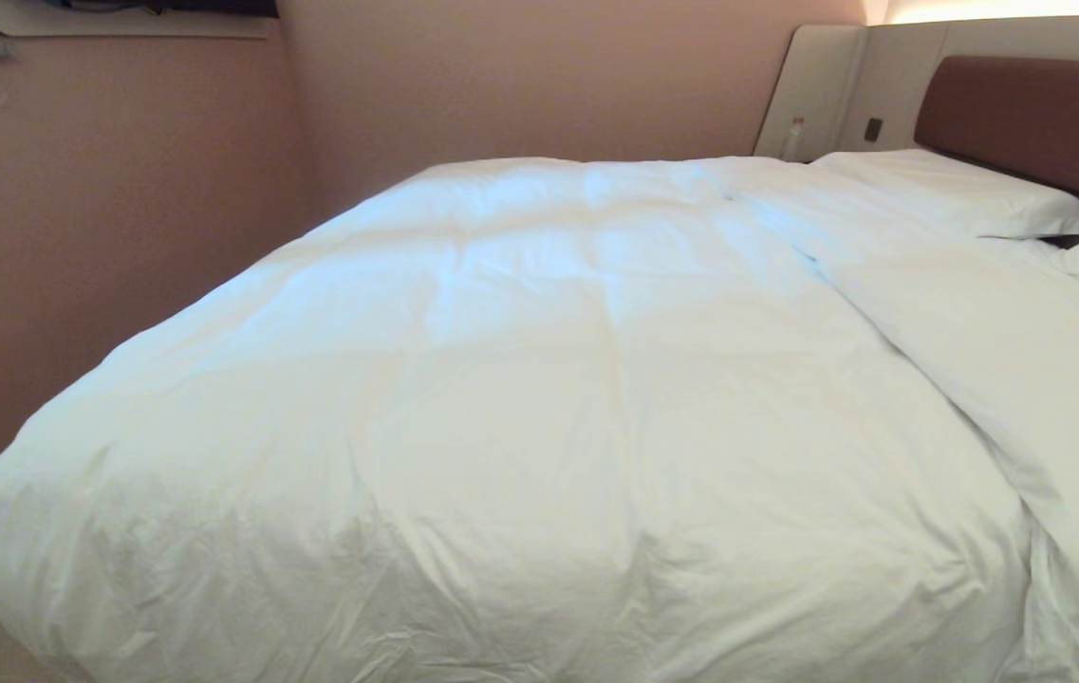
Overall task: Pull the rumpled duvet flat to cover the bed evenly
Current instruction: Flatten the corners of the folded blanket
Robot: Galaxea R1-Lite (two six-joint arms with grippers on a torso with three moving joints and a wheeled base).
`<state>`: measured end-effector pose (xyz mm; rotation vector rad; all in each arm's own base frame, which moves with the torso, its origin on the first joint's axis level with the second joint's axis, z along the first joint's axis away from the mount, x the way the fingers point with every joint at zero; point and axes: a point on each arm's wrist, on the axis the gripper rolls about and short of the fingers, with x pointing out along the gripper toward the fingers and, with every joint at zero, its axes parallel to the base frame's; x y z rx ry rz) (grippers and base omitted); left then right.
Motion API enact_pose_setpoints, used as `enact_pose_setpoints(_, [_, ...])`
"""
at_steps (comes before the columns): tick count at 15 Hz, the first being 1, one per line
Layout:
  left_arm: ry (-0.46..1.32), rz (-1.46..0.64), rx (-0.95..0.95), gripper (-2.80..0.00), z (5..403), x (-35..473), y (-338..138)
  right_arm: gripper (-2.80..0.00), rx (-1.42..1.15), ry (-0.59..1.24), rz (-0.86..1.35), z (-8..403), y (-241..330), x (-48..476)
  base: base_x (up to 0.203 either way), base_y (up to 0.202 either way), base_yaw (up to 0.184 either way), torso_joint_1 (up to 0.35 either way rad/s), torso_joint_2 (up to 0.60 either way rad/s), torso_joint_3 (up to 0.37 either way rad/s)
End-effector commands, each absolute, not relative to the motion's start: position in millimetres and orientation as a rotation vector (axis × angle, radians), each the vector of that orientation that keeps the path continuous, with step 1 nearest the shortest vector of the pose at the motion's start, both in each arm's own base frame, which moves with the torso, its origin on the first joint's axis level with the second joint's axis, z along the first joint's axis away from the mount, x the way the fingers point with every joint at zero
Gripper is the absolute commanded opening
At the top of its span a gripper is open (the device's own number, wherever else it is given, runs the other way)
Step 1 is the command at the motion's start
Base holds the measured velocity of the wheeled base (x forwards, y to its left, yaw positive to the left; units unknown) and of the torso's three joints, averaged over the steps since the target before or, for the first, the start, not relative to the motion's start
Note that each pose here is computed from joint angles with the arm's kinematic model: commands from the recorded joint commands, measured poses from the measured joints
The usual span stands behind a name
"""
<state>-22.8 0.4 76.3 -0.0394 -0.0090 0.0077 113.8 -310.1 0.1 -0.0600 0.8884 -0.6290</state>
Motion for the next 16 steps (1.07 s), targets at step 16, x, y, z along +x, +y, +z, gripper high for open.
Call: enact_pose_setpoints(16, [-0.009,0.009,-0.040,-2.80,76.4,-22.8,0.4,-2.80,-0.171,0.879,-0.537,2.7,-308.4,92.8,0.000,0.000,0.000,0.000,0.00,0.000])
